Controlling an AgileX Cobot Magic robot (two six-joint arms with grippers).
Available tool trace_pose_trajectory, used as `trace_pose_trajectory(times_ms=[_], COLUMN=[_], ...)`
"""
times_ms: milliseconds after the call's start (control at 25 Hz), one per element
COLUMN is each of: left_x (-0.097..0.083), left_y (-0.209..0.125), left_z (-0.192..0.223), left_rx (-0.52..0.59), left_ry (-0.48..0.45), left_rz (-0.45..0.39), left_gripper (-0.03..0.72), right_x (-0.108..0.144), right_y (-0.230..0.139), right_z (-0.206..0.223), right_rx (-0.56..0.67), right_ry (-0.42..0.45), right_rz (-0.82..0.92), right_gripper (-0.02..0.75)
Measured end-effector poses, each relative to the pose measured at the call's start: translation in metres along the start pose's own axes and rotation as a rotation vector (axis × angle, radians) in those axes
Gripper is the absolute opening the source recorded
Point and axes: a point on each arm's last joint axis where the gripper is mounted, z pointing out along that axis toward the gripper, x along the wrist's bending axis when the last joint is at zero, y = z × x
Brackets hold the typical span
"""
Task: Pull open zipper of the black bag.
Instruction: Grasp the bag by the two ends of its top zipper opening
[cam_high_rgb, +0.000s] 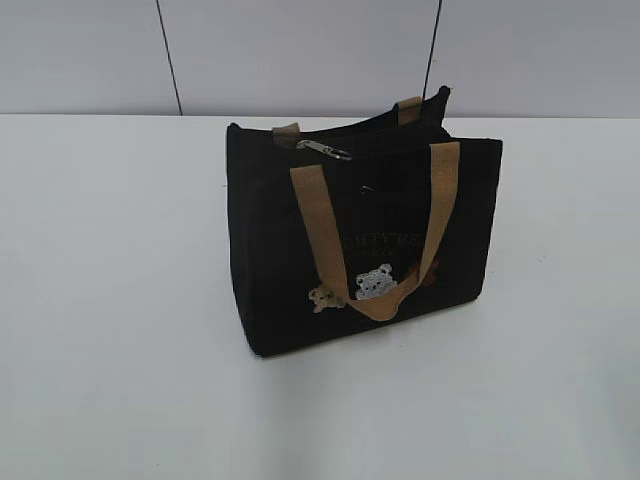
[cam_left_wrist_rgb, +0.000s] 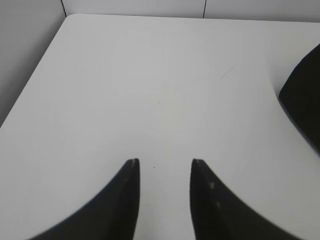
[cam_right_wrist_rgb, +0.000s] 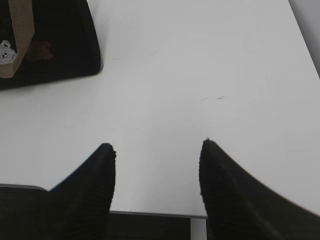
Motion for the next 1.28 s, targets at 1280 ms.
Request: trace_pose_trajectory(times_ms=[1280], left_x=[0.0], left_y=[0.0], left_z=[0.0], left_rx=[0.0], left_ry=[0.0], left_rz=[0.0], left_gripper=[0.532], right_x=[0.0], right_y=[0.0], right_z=[0.0], right_rx=[0.0], right_ry=[0.0], right_rz=[0.0], right_gripper=[0.411])
